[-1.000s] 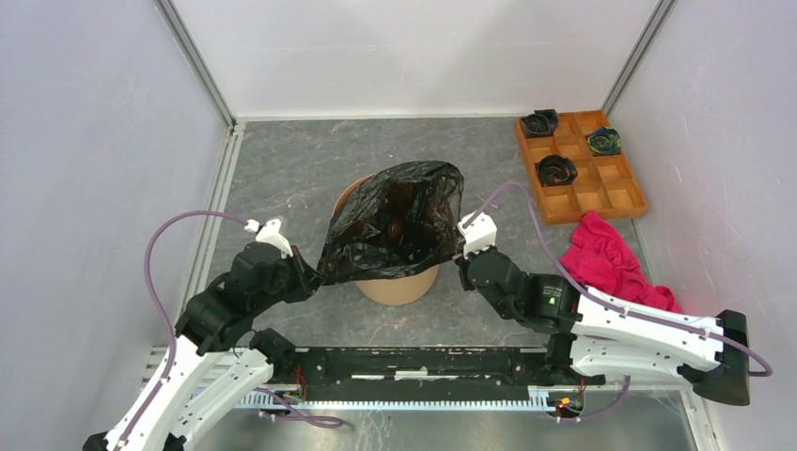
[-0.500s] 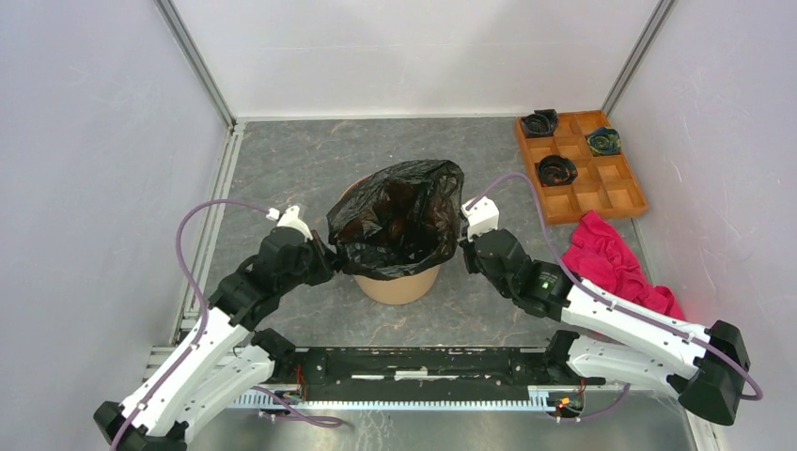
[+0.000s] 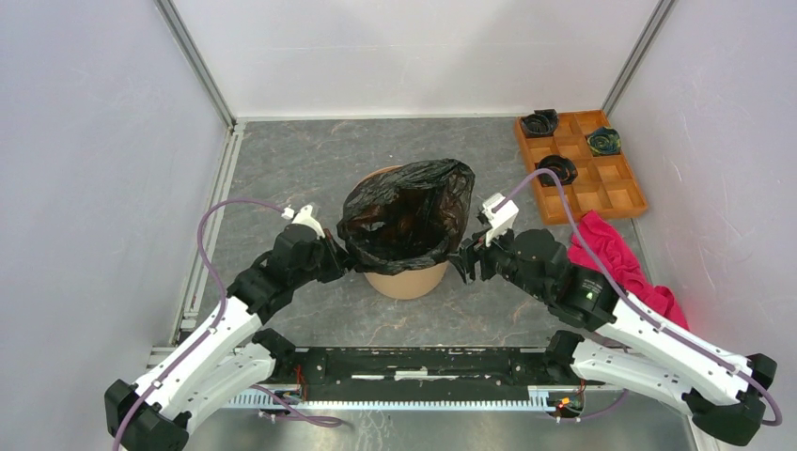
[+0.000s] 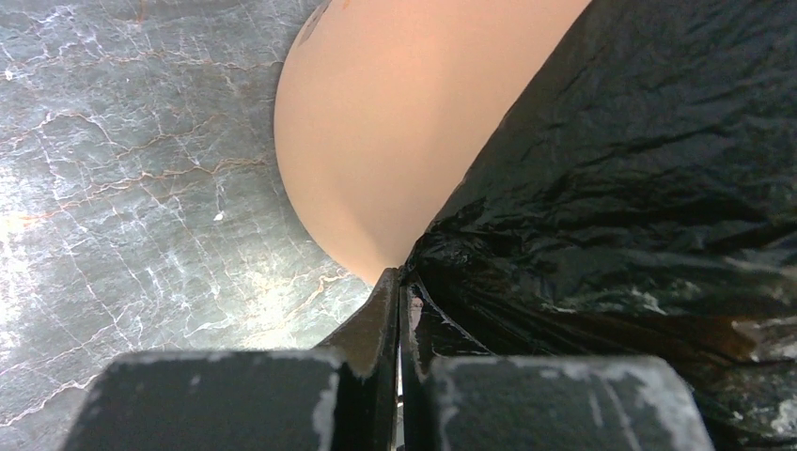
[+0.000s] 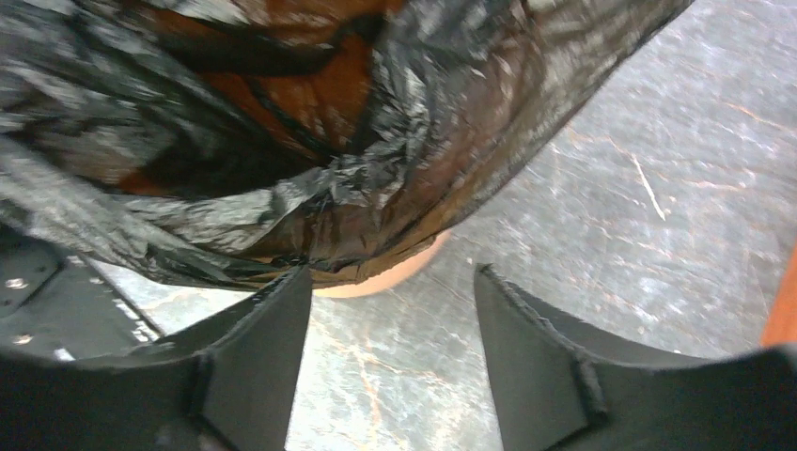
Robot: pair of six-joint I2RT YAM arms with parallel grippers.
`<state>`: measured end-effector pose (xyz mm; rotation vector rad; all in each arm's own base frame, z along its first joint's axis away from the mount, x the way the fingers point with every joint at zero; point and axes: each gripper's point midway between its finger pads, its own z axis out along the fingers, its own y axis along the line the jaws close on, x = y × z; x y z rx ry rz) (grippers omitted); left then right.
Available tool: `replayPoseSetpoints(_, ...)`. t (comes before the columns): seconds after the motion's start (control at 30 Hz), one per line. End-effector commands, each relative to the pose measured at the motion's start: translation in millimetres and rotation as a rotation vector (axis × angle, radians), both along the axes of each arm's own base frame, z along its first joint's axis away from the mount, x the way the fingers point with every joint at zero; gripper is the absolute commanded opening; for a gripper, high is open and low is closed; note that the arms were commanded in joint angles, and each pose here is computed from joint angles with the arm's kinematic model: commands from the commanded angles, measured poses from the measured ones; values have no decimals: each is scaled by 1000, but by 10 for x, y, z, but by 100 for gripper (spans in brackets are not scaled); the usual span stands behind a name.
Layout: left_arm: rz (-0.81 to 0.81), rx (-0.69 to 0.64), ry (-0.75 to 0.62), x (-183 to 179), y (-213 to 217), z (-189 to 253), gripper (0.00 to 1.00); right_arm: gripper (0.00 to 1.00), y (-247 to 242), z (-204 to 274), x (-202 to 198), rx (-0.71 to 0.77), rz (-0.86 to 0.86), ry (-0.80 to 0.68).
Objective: Put the trash bags into the trash bin
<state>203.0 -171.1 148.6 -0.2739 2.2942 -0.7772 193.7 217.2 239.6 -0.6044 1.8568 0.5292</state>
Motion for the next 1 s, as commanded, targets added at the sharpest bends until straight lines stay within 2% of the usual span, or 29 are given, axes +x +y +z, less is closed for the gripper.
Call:
replayPoseSetpoints(0.0, -27, -110, -79, 57, -143, 394, 2, 79, 286, 102, -251, 144, 124, 130)
replayPoseSetpoints(0.1, -37, -122, -87, 25, -146, 452, 2, 87, 408, 82, -308, 211, 139, 204)
replayPoseSetpoints(0.23, -50, -122, -95, -1, -144, 507, 2, 98, 392, -18, -261, 262, 25, 312)
replayPoseSetpoints(0.5, -61, -129, -103, -39, -139, 536, 2, 98, 246, -79, -250, 276, -80, 364)
replayPoseSetpoints(0.83, -117, -140, -139, -155, -140, 625, 2, 98, 209, -98, -364, 450, -197, 544)
replayPoseSetpoints(0.97, -152, -154, -134, -217, -173, 632, 2, 98, 208, 15, -313, 606, -256, 574)
